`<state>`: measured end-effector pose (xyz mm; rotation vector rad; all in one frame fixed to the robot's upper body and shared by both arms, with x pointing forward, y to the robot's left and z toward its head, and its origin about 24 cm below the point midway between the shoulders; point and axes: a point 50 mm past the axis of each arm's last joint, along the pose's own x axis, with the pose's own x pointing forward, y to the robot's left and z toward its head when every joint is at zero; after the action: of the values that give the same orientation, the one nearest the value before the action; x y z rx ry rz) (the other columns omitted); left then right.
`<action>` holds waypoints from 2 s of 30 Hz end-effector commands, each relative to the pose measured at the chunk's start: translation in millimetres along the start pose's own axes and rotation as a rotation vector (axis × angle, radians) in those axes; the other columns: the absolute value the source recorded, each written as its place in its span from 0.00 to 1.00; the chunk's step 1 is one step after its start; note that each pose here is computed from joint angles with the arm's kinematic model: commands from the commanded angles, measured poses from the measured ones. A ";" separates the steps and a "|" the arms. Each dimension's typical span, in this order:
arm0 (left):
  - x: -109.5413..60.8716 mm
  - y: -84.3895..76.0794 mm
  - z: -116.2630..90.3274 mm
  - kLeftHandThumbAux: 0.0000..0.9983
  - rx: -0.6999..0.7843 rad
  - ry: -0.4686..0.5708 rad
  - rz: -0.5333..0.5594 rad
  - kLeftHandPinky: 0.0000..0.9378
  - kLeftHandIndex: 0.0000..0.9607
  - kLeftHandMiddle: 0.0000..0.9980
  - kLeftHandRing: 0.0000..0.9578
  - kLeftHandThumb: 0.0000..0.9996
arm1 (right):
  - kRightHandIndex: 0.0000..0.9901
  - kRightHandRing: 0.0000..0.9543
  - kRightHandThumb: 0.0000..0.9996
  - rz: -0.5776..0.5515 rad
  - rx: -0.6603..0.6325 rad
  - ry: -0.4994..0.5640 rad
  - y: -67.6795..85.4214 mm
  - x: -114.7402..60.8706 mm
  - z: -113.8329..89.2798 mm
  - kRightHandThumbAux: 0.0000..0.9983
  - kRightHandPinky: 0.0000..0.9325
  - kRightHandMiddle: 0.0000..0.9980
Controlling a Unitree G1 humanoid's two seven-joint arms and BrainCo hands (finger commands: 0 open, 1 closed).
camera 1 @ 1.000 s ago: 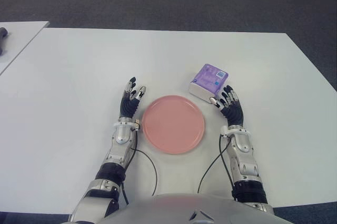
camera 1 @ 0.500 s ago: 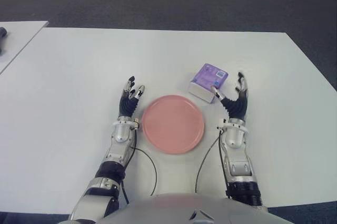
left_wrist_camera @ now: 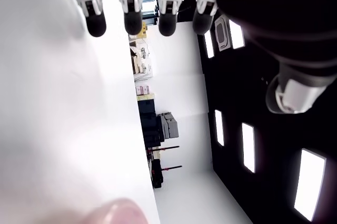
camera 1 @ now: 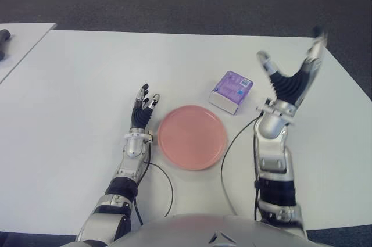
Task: Put the tissue paper into the plate.
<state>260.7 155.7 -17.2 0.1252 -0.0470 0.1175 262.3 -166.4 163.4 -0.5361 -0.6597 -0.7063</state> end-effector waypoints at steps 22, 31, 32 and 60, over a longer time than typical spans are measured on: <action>-3.9 -4.5 -11.7 0.41 0.011 0.056 0.015 0.00 0.00 0.00 0.00 0.00 | 0.00 0.00 0.28 0.238 -0.005 -0.201 34.7 65.9 3.5 0.55 0.00 0.00; -4.0 -5.7 -12.8 0.42 0.011 0.066 0.012 0.00 0.00 0.00 0.00 0.00 | 0.00 0.00 0.26 0.538 -0.022 -0.170 77.7 75.4 -7.4 0.52 0.00 0.00; -4.0 -5.7 -12.9 0.42 0.012 0.065 0.013 0.00 0.00 0.00 0.00 0.00 | 0.00 0.00 0.26 0.584 -0.027 -0.184 78.6 75.1 -8.1 0.52 0.00 0.00; -3.7 -7.1 -14.7 0.42 -0.001 0.070 -0.002 0.00 0.00 0.00 0.00 0.00 | 0.00 0.00 0.15 1.404 -0.456 -0.449 92.4 27.3 -59.5 0.39 0.00 0.00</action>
<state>268.0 149.7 -16.6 0.1186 -0.0640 0.1222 372.8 -154.8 133.9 -1.3395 -0.3932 0.5479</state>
